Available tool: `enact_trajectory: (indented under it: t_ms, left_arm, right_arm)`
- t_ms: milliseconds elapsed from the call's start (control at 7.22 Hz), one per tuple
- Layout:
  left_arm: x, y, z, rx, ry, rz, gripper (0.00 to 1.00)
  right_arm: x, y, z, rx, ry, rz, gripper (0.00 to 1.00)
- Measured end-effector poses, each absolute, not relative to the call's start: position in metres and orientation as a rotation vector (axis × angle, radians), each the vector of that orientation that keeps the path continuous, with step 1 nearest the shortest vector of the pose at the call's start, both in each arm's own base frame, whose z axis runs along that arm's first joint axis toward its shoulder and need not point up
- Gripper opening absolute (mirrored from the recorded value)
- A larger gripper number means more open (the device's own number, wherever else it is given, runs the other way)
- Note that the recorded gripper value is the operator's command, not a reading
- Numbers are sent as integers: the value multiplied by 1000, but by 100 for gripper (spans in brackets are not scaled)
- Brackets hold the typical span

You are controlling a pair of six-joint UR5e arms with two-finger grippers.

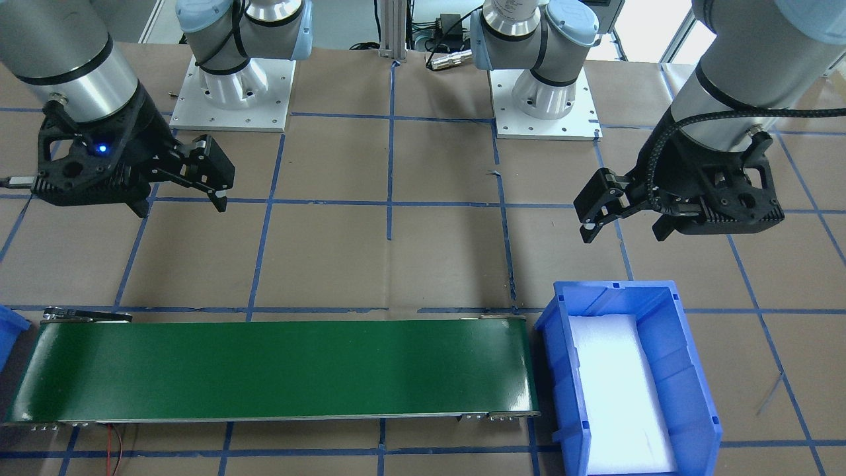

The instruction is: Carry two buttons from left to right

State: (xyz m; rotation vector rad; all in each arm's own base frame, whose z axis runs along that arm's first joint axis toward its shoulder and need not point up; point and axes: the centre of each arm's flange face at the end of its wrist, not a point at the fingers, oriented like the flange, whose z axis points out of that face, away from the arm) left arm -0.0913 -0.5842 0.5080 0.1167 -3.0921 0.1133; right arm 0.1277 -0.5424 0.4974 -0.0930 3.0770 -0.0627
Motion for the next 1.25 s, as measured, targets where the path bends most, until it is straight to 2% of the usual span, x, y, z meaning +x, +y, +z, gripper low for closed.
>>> enact_trajectory:
  t_ms: [416,1247]
  left_arm:
    - [-91,-585,507,117,-3090,111,100]
    - [-91,-584,508,117,-3092,113,100]
  right_arm:
    - [128,-519,501,-84,3088,-69,100]
    - [124,-513,493,-41,3131,-48,100]
